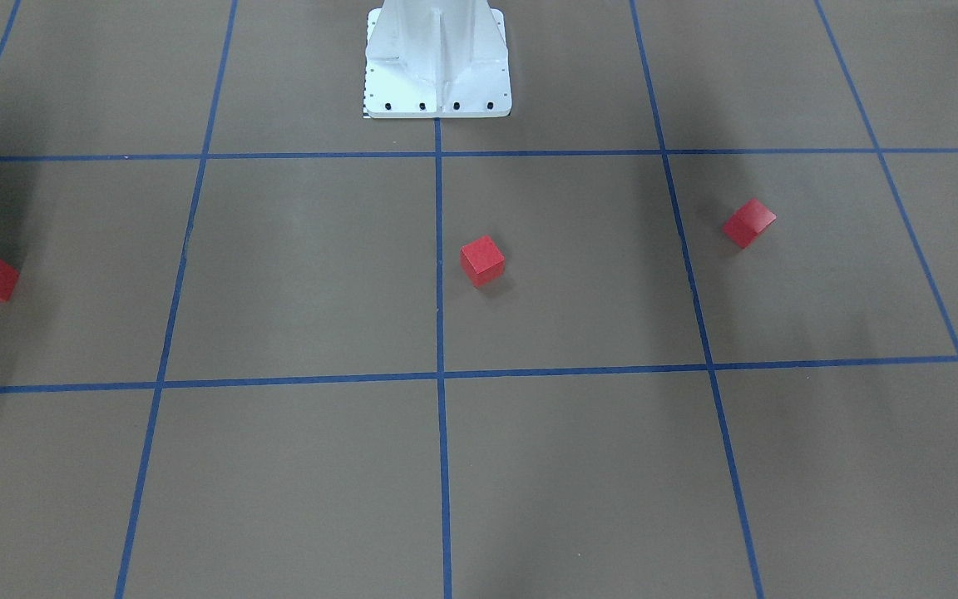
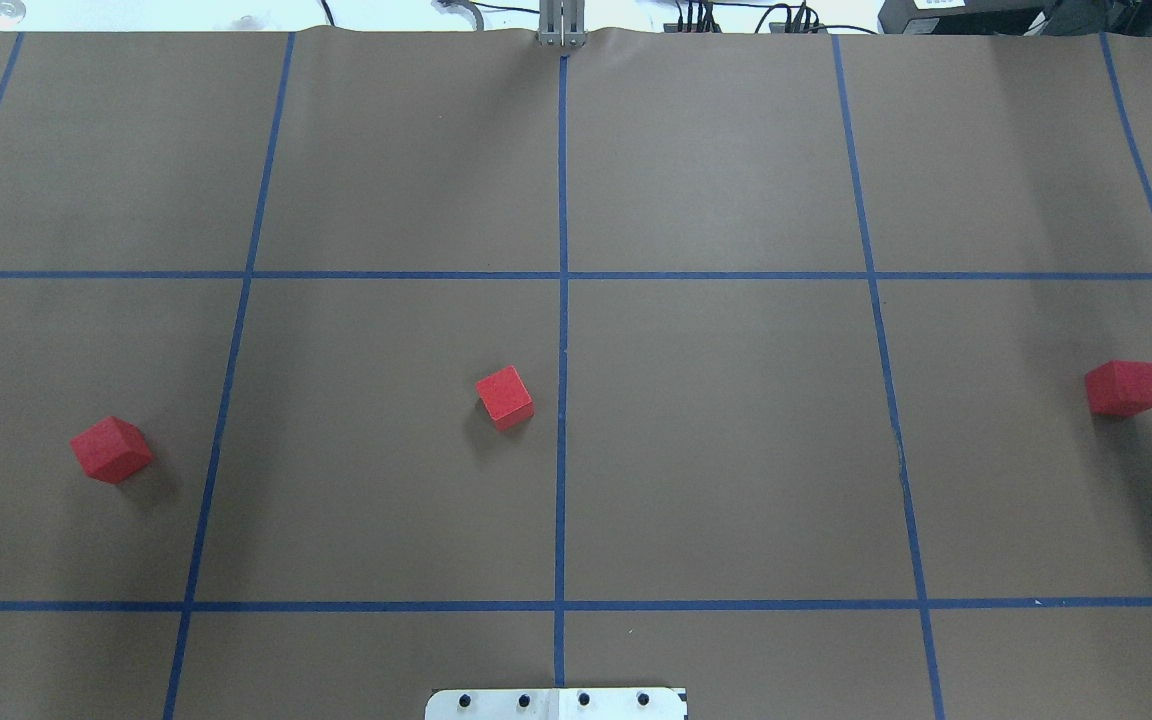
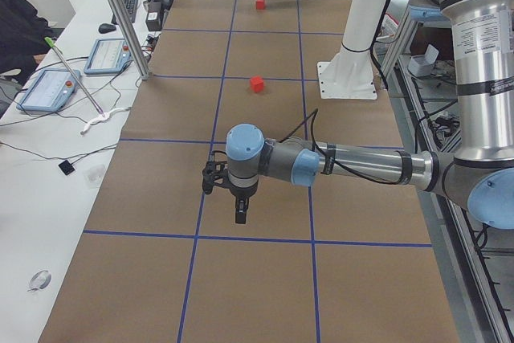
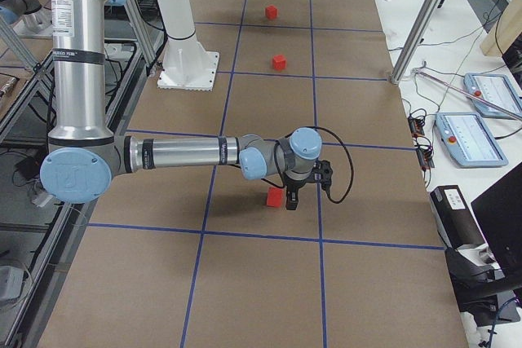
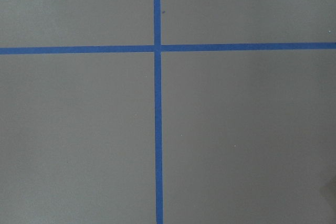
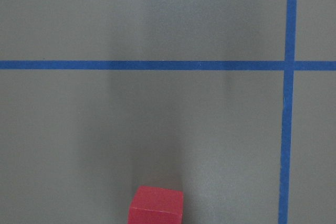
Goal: Form red blocks into L shape at center
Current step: 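Lower the right gripper onto the red cube on its side and grasp it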
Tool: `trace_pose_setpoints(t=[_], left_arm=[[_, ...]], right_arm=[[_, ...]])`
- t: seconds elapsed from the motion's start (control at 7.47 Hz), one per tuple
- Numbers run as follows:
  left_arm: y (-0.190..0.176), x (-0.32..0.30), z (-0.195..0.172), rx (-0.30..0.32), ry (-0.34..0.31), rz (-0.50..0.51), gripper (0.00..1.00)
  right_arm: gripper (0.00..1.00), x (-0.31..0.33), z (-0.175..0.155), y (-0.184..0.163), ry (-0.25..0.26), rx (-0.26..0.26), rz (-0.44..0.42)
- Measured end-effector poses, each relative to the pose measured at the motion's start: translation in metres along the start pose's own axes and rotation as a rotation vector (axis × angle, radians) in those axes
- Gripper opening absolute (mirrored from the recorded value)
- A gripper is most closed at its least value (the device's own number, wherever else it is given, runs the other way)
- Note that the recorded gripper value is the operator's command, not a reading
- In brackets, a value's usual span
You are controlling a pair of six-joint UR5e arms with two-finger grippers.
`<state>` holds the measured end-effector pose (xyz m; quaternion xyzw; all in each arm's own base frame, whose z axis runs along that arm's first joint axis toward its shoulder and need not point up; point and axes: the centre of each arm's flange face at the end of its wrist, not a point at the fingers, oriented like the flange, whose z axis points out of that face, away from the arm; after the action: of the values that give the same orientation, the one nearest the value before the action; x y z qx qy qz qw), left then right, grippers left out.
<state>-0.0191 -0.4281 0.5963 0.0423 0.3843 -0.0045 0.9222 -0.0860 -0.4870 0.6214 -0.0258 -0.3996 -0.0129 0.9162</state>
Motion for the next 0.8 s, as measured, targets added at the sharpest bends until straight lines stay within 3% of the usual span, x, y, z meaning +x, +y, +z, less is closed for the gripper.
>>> trace_pose_setpoints(t=[0.27, 0.8], left_arm=[[0.0, 0.0, 0.0, 0.002, 0.0, 0.001, 1.0], [0.0, 0.0, 0.0, 0.002, 0.001, 0.001, 1.0]], right_arm=[[0.98, -0.024, 0.027, 0.006, 0.013, -0.031, 0.01], [0.96, -0.036, 0.061, 0.023, 0.064, -0.014, -0.001]])
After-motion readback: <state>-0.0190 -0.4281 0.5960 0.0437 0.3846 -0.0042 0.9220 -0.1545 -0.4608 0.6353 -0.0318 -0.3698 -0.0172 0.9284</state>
